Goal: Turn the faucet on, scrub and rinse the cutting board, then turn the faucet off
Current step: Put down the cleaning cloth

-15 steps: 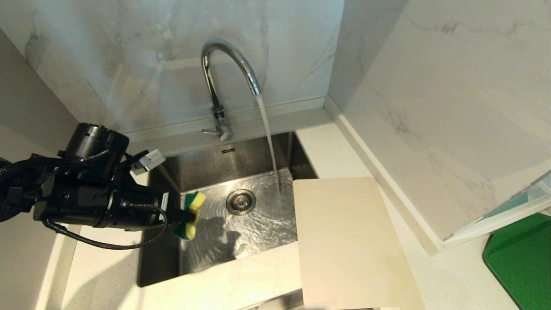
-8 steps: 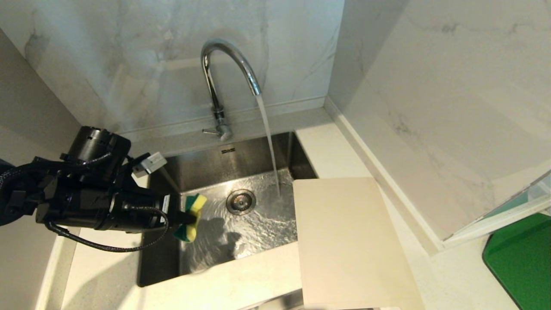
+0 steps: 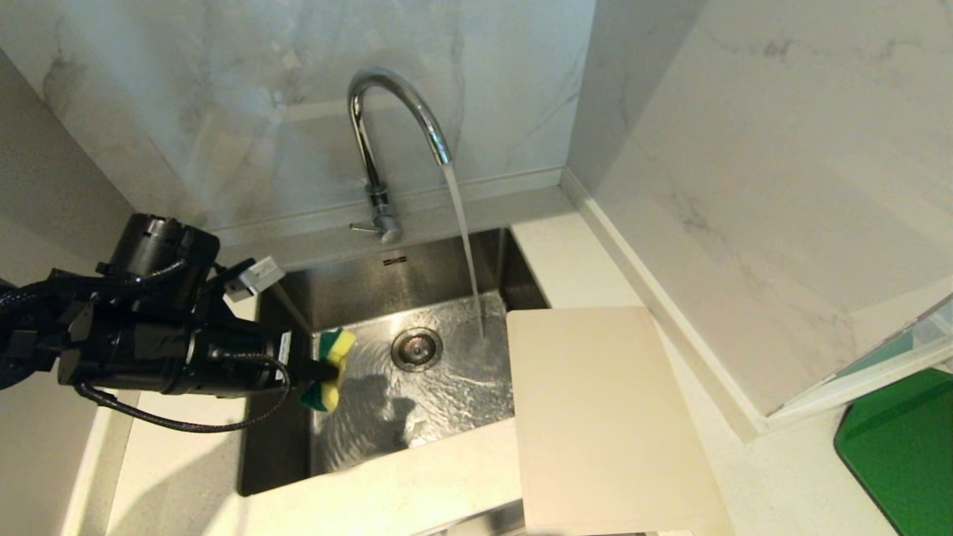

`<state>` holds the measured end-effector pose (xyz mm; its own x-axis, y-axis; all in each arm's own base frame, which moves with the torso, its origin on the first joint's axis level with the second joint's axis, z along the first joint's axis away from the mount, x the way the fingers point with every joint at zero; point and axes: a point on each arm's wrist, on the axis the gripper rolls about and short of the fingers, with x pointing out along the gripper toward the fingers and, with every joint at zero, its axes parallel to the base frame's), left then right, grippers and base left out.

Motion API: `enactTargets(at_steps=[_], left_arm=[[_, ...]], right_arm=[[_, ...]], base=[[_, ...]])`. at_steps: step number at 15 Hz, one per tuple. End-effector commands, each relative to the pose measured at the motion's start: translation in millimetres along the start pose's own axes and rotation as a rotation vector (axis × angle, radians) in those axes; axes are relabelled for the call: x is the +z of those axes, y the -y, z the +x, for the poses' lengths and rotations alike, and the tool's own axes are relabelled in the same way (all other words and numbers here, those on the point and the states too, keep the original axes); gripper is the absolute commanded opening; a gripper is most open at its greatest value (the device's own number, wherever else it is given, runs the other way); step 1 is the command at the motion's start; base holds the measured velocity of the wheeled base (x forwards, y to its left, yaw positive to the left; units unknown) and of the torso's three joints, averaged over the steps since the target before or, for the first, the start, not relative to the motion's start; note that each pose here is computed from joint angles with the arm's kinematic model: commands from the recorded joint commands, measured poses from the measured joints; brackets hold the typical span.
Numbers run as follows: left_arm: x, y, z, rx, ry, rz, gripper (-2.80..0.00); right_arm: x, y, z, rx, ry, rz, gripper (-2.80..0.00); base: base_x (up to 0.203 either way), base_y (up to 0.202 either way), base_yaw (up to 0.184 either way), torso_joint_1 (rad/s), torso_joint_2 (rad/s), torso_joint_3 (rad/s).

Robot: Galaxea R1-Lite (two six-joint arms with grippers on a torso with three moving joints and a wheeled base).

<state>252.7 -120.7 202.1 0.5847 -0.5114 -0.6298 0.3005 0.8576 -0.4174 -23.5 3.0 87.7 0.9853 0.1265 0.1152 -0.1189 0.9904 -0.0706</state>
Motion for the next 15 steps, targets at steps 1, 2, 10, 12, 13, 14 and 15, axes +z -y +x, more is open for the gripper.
enactTargets(at_steps=[1,2,10,12,13,14,15], left_arm=[[1,2.7,-9,0.001,0.030,0.004,-2.80],[2,3.2,-12,0.005,0.039,0.005,-2.80],[6,-4.8,-20,0.082,0.079,0.000,-2.80],[3,-12.5,-19,0.169,0.048,0.102,-2.80],[1,-19.6,-20,0.243,0.017,0.179,-2.80],[-1,-28.7,-21,0.329,-0.014,0.224,-2.80],[-2,-35.5,-18,0.378,-0.046,0.227,-2.80]], right_arm=[[-6,1,-1,-0.067,-0.056,-0.003,-2.80],[-12,1,-1,-0.095,-0.121,0.005,-2.80],[-13,2,-1,-0.120,-0.123,0.059,-2.80],[-13,2,-1,-0.120,-0.123,0.059,-2.80],[-13,2,-1,-0.120,-0.123,0.059,-2.80],[-13,2,-1,-0.120,-0.123,0.059,-2.80],[-13,2,-1,-0.120,-0.123,0.059,-2.80]], base=[[0.000,0.000,0.000,0.000,0.00,0.000],[0.000,0.000,0.000,0.000,0.00,0.000],[0.000,0.000,0.000,0.000,0.00,0.000],[0.000,0.000,0.000,0.000,0.00,0.000],[0.000,0.000,0.000,0.000,0.00,0.000],[0.000,0.000,0.000,0.000,0.00,0.000],[0.000,0.000,0.000,0.000,0.00,0.000]])
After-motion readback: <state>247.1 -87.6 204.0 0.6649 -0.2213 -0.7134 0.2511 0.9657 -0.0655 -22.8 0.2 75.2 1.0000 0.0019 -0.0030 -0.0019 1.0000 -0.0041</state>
